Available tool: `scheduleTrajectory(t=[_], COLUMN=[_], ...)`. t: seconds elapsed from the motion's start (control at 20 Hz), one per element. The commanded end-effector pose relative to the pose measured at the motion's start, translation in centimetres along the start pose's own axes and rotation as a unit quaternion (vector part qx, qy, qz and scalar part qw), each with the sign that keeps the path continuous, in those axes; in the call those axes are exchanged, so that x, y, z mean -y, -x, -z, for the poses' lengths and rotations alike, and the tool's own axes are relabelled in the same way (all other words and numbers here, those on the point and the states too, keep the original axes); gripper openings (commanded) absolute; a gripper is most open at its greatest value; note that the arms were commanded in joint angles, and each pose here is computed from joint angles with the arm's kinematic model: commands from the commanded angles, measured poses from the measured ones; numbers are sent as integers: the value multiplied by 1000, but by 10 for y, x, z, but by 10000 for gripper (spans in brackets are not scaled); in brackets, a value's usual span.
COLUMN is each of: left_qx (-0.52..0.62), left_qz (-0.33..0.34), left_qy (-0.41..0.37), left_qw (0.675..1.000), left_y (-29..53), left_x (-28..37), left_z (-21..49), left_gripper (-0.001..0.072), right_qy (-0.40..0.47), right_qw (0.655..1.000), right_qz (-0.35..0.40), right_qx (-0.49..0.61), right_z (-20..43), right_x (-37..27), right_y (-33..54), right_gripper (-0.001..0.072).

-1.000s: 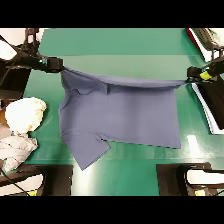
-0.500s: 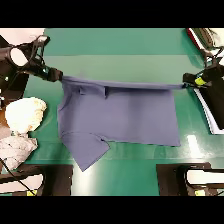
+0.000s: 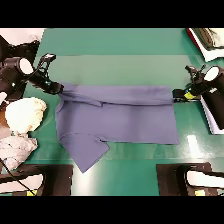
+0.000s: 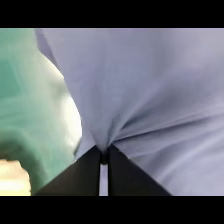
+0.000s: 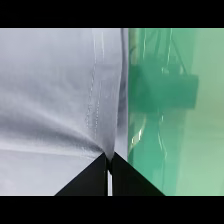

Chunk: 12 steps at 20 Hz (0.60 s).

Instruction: Fold the shirts.

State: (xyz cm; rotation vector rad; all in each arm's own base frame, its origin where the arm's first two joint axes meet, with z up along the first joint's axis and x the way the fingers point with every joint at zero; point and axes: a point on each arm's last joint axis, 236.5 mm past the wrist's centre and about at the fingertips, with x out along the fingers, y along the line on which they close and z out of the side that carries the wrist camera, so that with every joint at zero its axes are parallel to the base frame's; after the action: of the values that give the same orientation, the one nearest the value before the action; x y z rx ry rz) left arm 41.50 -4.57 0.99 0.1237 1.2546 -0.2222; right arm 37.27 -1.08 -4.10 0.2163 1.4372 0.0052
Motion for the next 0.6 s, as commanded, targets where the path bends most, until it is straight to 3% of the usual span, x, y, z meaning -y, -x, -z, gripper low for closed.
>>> scheduleTrajectory(t=[0.0,0.1,0.15,0.2,0.25,0.55], left_qx=[-27,-28,-32,-36,-47,-137], left_qz=[5,6,7,7,6,2], left_qy=[2,6,12,21,30,77], left_qw=[1000,1000,999,999,998,987], left_y=[-1,-1,-1,-1,0,20], left_x=[2,3,3,3,3,10], left_z=[14,14,16,18,23,80], left_gripper=[31,57,307,486,499,499], right_qy=[5,3,4,4,4,13], right_qw=[1000,1000,1000,1000,999,1000], right_qz=[-2,-2,-2,-3,-3,-5], right_qx=[-9,-15,-22,-29,-38,-21], right_z=[9,12,15,18,23,24], right_x=[-5,-5,-5,-5,-5,-11], right_y=[-7,-6,-6,-6,-5,32], right_gripper=[14,17,29,172,361,381])
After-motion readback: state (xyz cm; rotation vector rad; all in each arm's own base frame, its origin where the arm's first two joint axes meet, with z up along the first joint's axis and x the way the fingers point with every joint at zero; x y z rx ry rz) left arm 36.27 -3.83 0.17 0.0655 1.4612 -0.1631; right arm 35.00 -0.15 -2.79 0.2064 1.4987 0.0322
